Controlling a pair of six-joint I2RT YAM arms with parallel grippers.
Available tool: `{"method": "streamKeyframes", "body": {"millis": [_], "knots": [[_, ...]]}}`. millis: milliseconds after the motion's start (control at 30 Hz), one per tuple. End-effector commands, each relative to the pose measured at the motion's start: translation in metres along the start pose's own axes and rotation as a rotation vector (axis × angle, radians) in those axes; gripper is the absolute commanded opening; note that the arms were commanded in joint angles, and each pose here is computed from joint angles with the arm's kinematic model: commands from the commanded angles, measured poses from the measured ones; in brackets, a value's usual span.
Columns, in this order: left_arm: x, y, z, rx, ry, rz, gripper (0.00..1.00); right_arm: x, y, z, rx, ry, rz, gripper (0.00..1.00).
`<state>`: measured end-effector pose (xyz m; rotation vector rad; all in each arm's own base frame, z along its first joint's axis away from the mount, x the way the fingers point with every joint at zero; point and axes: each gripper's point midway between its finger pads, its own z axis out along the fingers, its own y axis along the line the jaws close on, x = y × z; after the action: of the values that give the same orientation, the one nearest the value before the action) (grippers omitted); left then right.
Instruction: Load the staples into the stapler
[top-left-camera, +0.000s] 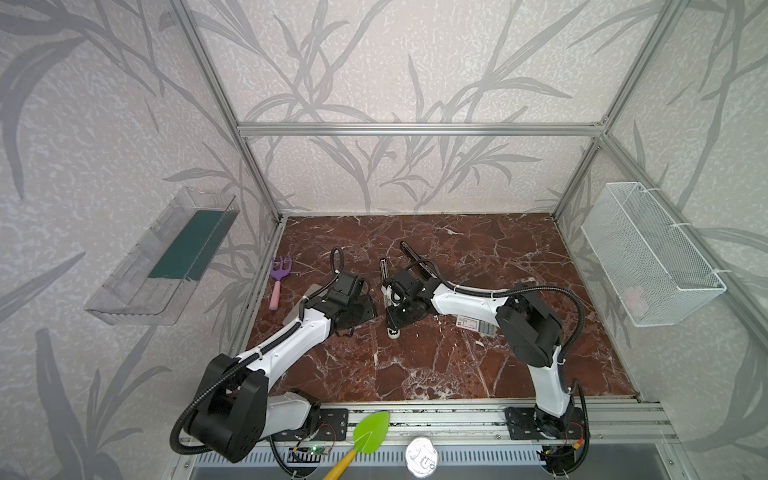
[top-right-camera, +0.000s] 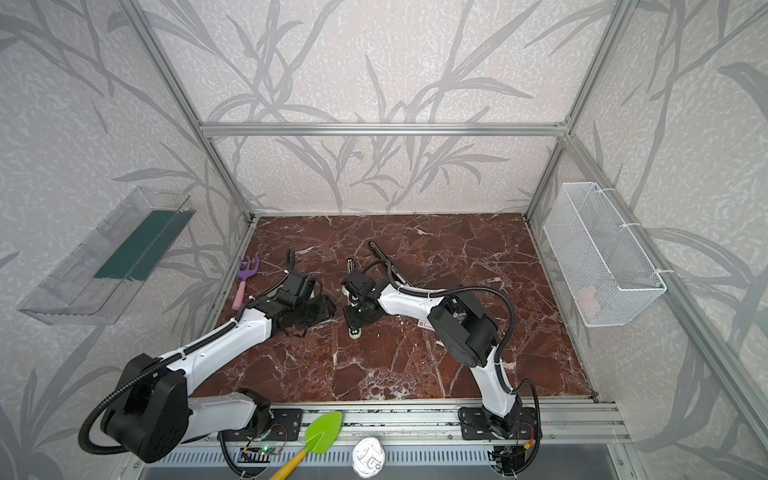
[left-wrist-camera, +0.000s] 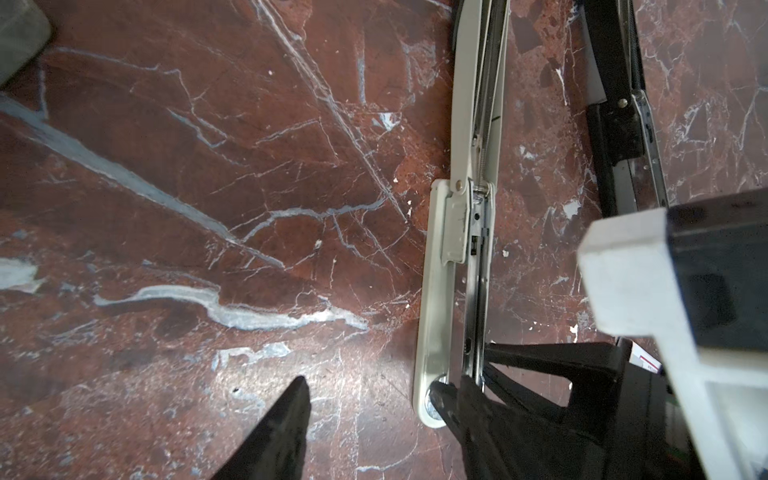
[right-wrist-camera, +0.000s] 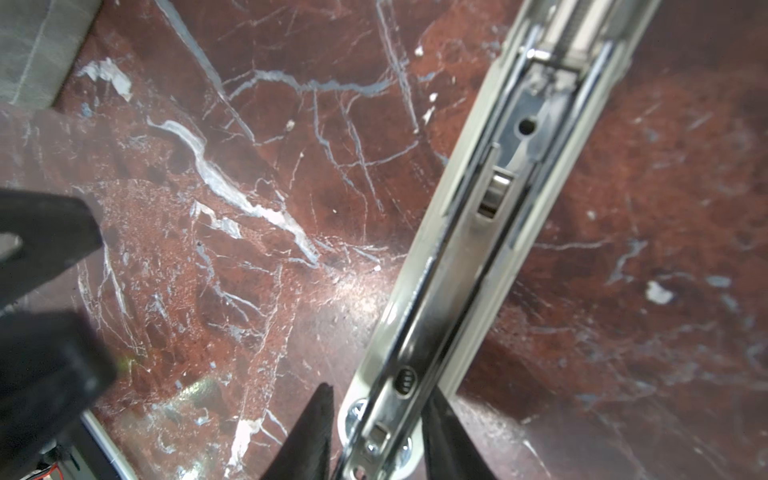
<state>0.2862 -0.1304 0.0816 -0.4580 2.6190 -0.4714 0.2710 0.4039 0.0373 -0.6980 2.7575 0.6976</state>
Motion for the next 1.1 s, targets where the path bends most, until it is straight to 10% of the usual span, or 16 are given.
{"method": "streamKeyframes", "body": {"millis": [0, 367, 1067], "knots": [[-0.004, 0.0, 0.001, 0.002, -0.006, -0.018, 0.58, -0.009, -0.002, -0.027, -0.015, -0.061, 0.015, 0.37], [-0.019, 0.001, 0.04, -0.073, 0.034, -0.001, 0.57, 0.007, -0.062, -0.117, 0.084, -0.219, 0.052, 0.4], [-0.009, -0.04, 0.109, 0.012, 0.16, 0.04, 0.52, 0.108, -0.209, -0.166, 0.397, -0.137, 0.426, 0.27]]}}
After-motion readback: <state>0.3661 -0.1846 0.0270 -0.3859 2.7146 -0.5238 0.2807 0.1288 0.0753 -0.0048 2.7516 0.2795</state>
